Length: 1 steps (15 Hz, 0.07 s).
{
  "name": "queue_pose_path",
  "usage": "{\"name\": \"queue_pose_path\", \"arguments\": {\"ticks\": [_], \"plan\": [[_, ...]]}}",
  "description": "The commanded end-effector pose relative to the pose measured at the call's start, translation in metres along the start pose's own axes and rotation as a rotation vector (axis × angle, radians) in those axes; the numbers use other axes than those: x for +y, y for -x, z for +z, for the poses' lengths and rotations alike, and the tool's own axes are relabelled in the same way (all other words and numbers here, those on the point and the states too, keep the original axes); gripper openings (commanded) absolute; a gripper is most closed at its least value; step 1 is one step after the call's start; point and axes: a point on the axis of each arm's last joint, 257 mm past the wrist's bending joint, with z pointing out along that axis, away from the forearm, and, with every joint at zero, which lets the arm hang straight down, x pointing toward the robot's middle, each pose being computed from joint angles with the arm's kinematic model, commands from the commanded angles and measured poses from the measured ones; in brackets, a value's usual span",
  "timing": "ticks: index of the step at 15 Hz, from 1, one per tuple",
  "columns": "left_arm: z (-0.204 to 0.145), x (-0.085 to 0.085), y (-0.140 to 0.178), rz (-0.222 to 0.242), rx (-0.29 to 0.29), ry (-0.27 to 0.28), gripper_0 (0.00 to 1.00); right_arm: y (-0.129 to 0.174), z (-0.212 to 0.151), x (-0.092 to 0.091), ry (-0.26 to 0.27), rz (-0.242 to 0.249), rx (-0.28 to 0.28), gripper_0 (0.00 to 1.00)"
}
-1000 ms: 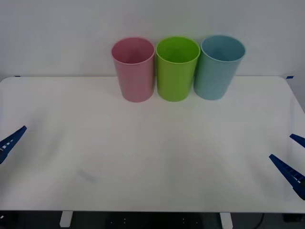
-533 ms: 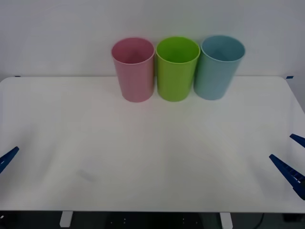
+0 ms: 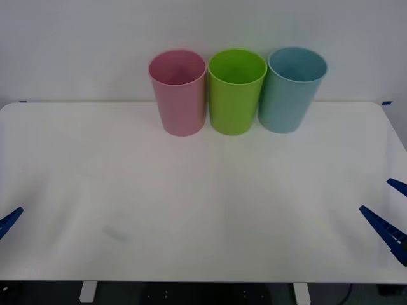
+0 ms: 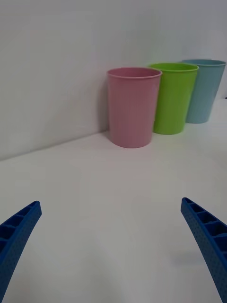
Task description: Grasp the object on the table and drop it into the matching bin: aluminum can to the light blue bin, PET bottle to the pink bin.
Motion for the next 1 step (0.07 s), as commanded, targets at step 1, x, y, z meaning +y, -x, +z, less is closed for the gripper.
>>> {"name": "queue_pose_path", "arguments": {"ticks": [1], "plan": [[0.0, 0.0002, -0.0002, 0.0, 0.0, 0.001, 1.0, 0.0, 0.0, 0.0, 0.0, 0.0, 0.0, 1.0]]}}
